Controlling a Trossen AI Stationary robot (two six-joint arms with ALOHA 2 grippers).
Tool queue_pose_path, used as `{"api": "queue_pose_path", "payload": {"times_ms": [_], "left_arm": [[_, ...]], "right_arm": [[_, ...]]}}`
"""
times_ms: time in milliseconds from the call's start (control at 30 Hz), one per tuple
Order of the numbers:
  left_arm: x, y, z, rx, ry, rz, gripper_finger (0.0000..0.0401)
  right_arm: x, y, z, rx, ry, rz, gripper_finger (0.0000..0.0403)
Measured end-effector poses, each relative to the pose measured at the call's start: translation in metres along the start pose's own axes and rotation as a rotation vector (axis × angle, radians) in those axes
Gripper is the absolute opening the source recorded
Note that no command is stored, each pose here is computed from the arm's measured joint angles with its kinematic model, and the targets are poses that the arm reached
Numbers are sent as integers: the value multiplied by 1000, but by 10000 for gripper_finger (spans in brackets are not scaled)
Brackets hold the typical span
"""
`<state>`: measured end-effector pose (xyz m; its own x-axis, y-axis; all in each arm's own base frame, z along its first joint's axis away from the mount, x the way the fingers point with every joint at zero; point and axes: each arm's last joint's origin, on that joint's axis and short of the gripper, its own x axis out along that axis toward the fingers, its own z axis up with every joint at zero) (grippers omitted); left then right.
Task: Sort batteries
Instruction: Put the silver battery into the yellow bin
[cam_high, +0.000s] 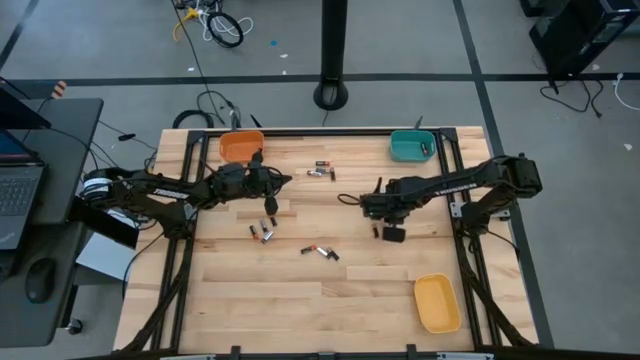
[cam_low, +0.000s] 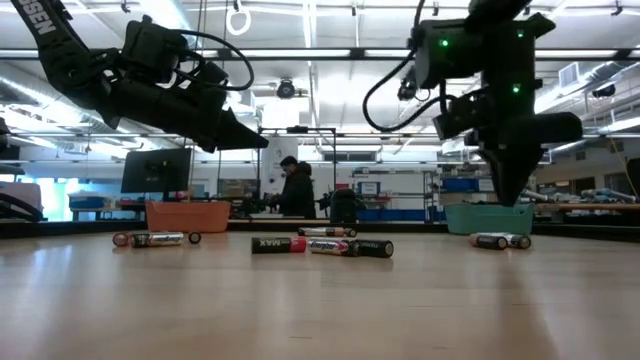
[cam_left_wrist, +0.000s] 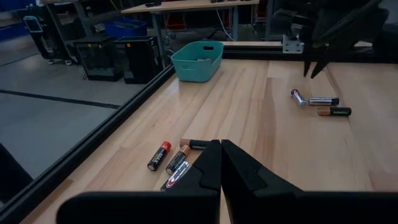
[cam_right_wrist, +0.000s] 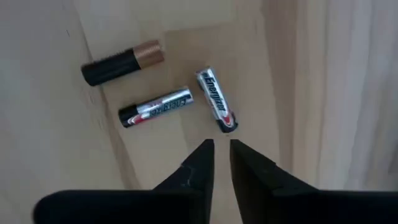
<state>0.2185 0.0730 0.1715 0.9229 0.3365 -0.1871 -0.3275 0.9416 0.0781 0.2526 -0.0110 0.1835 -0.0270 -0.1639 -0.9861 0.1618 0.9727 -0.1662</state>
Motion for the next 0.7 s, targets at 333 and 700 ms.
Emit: {"api": "queue_pose_path", "payload": {"times_ms": [333, 700], "left_arm": [[0, 0, -1, 0, 14, -2, 12], [0, 0, -1, 0, 14, -3, 12]], "right_arm": [[20, -12, -2, -95, -32, 56, 129], [43, -23, -9, -123, -60, 70, 131]]}}
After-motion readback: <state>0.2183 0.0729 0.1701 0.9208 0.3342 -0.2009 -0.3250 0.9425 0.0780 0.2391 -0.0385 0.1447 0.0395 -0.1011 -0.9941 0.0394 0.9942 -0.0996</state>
